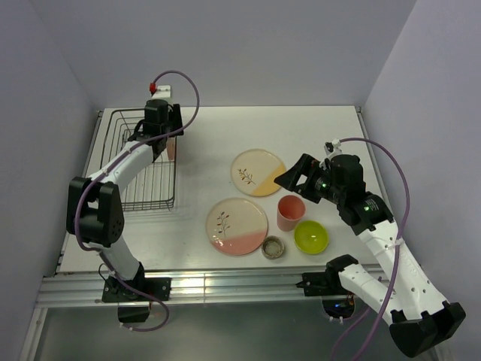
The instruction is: Load the mixed dishes into the dish rack
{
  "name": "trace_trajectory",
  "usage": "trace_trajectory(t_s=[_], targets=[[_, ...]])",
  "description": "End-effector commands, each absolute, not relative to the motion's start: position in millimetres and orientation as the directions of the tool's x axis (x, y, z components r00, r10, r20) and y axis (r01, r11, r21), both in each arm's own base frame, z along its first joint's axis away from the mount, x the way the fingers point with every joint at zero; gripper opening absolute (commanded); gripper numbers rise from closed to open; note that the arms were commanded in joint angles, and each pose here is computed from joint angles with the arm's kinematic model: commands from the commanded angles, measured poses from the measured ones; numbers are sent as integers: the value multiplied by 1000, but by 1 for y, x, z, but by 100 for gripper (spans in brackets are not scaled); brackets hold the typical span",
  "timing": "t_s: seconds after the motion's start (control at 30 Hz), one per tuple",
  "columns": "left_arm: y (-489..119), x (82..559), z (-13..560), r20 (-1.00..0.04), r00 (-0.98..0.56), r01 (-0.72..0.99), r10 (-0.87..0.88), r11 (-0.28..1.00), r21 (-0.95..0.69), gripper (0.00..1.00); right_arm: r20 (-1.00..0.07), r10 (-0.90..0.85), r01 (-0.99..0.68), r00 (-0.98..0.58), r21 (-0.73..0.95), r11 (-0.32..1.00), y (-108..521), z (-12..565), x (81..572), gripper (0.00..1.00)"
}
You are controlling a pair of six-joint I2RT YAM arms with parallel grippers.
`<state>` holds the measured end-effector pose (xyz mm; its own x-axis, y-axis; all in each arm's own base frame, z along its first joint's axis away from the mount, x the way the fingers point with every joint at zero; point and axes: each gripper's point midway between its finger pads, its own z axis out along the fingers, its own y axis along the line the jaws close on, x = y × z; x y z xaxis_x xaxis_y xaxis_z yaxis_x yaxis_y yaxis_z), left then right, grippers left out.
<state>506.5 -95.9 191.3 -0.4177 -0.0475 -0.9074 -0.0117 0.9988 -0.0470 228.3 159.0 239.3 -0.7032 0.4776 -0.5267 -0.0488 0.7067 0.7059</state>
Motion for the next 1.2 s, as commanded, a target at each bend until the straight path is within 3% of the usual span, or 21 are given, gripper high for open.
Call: trace_trajectory(t_s=[0.0,0.4,0.43,0.47,0.5,0.9,1.17], targets=[[-96,522,232,-950,-296,-38,-94,995,-87,61,-554,464,-93,-691,705,703,163,245,232,91],[-104,509,265,-954,-262,6,-149,988,-156,72,-554,472,-84,-685,704,705,160,243,230,91],[-105,506,265,-952,-265,14,-151,987,-160,76,-553,471,-80,-687,702,707,160,241,230,91],[-105,503,269,-953,-258,21,-158,985,-169,89,-555,472,-79,-685,701,709,159,240,230,91],[-106,499,280,-956,-239,33,-168,983,-181,91,-555,473,-75,-685,699,711,159,239,230,91],[-98,461,342,-962,-157,42,-224,972,-233,99,-565,462,-21,-684,648,762,144,221,223,90],[-126,414,367,-938,-185,145,-293,936,-321,99,-556,593,348,-583,489,800,75,184,199,90]])
